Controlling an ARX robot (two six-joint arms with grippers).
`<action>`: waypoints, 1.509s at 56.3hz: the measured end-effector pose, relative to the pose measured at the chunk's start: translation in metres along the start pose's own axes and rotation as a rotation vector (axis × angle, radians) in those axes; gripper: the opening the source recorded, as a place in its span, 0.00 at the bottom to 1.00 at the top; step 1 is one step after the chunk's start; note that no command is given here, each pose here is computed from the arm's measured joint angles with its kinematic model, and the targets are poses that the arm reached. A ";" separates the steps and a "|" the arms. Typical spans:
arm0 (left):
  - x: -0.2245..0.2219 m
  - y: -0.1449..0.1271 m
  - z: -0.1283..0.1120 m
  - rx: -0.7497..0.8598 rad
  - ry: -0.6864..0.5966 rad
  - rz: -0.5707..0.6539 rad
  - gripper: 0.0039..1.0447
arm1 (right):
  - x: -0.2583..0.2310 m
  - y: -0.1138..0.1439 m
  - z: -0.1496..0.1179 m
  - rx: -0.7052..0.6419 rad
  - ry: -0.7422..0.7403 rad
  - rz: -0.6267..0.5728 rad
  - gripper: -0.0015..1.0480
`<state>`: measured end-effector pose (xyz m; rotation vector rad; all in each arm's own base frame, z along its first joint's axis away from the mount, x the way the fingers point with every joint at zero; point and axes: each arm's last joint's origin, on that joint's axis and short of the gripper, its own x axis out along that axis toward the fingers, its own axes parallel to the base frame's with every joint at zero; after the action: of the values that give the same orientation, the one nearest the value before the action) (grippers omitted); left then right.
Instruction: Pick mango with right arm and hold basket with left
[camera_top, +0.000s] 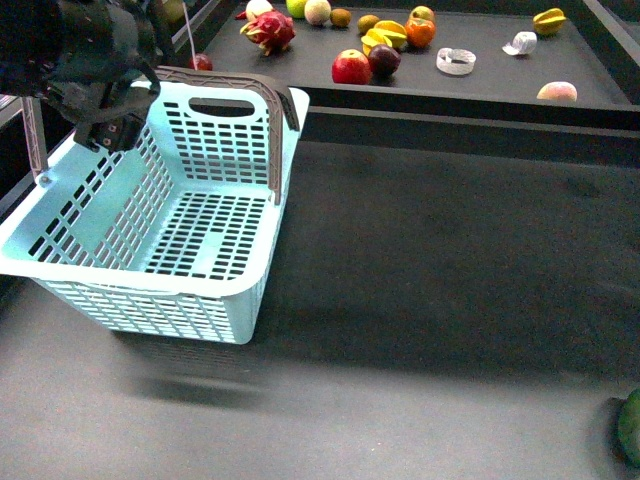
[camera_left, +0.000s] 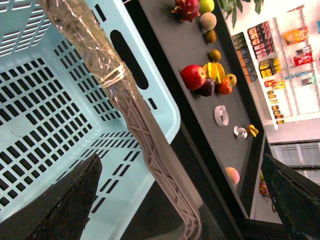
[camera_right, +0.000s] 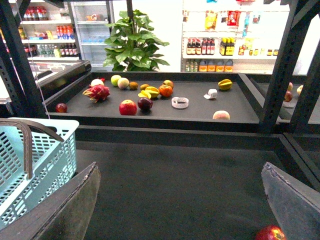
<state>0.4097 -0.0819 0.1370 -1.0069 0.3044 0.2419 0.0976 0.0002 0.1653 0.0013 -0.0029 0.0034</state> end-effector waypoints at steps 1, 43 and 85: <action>0.004 0.002 -0.001 0.001 0.003 0.008 0.92 | 0.000 0.000 0.000 0.000 0.000 0.000 0.92; 0.091 0.030 0.030 -0.090 -0.051 0.048 0.56 | 0.000 0.000 0.000 0.000 0.000 0.000 0.92; 0.054 0.023 0.029 -0.206 -0.020 0.046 0.06 | 0.000 0.000 0.000 0.000 0.000 0.000 0.92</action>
<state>0.4564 -0.0421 0.1133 -1.2006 0.2883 0.3298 0.0976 0.0002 0.1653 0.0013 -0.0029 0.0031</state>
